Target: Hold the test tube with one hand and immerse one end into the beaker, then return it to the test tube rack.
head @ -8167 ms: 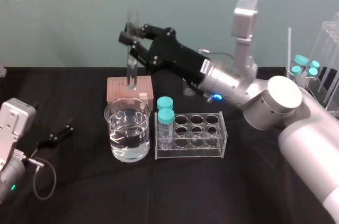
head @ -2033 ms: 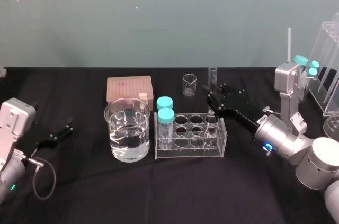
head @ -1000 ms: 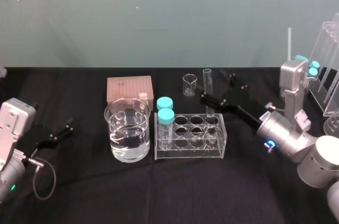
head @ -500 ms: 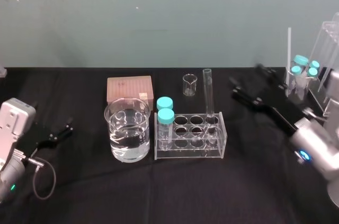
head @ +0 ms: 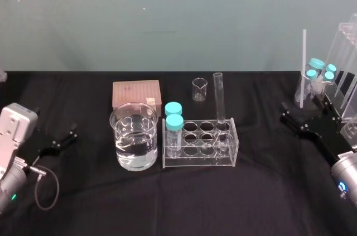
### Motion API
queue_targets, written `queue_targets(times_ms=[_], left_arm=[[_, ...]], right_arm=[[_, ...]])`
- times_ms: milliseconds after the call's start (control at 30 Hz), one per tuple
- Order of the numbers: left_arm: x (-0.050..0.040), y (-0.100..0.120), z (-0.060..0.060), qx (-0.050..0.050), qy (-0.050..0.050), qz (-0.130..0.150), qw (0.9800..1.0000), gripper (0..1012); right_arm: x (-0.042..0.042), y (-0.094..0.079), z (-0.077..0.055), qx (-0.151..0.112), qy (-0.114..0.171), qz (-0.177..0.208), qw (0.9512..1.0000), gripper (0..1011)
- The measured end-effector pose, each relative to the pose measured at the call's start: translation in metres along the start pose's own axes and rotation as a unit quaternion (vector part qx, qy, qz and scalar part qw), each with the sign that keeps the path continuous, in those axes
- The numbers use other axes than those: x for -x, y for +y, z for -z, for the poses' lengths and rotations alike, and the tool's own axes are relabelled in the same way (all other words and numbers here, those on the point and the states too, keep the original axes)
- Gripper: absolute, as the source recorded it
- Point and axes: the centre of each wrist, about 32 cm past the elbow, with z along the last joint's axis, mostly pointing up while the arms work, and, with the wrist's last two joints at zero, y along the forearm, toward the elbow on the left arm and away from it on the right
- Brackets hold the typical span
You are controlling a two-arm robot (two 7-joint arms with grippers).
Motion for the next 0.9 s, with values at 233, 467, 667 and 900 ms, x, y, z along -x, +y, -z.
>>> queue_targets(times_ms=[233, 467, 667, 900], left_arm=[[0.0, 0.0, 0.0, 0.0, 0.0, 0.0, 1.0, 1000], [0.0, 0.0, 0.0, 0.0, 0.0, 0.0, 1.0, 1000], [0.0, 0.0, 0.0, 0.0, 0.0, 0.0, 1.0, 1000], [0.0, 0.0, 0.0, 0.0, 0.0, 0.0, 1.0, 1000]], right_arm=[[0.0043, 0.008, 0.005, 0.012, 0.004, -0.011, 0.9999, 1003], [0.0084, 0.015, 0.006, 0.02, 0.003, -0.029, 0.9994, 1003], [0.0095, 0.017, 0.006, 0.022, 0.001, -0.032, 0.9992, 1003], [0.0091, 0.017, 0.006, 0.022, 0.001, -0.032, 0.9993, 1003]])
